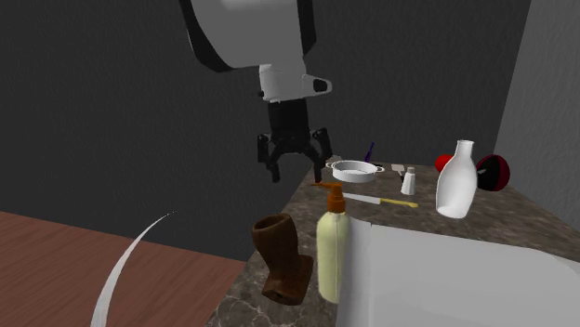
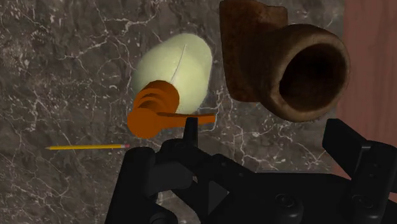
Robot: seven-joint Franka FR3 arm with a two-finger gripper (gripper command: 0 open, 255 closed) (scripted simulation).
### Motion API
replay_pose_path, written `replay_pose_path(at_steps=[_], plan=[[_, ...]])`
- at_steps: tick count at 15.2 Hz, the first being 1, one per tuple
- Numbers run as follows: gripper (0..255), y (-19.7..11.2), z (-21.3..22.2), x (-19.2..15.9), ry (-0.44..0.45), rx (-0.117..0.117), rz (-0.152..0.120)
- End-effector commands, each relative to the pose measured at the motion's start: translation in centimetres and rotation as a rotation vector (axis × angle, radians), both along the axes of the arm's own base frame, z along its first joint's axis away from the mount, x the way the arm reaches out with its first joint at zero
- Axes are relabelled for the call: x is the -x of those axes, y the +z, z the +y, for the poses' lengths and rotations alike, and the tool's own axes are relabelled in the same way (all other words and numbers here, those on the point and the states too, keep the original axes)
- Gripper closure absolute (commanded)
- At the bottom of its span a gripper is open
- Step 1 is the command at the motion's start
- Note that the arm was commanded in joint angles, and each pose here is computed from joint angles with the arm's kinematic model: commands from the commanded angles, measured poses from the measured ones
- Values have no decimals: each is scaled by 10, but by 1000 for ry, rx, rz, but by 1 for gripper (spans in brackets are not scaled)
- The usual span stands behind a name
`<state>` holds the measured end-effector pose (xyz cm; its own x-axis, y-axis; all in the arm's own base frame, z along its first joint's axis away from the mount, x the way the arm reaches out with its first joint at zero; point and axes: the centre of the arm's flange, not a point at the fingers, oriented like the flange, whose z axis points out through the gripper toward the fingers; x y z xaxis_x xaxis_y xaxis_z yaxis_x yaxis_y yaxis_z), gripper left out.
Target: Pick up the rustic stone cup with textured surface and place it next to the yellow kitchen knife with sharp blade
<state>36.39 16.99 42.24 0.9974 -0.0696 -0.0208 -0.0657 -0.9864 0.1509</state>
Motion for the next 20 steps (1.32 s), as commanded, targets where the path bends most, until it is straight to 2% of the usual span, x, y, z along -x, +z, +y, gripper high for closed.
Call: replay_pose_path(at_steps=[1, 4, 5, 6, 7, 14, 15, 20], plan=[[0, -42, 11, 1, -15, 35, 66], [0, -79, 35, -5, -23, 76, 95], [0, -80, 36, -5, -23, 77, 95], [0, -15, 56, -34, 15, -41, -138], [0, -15, 56, -34, 15, -41, -138], [0, -76, 37, -7, -21, 70, 82], [0, -80, 36, -5, -23, 77, 95], [0, -105, 30, -1, -23, 77, 95]])
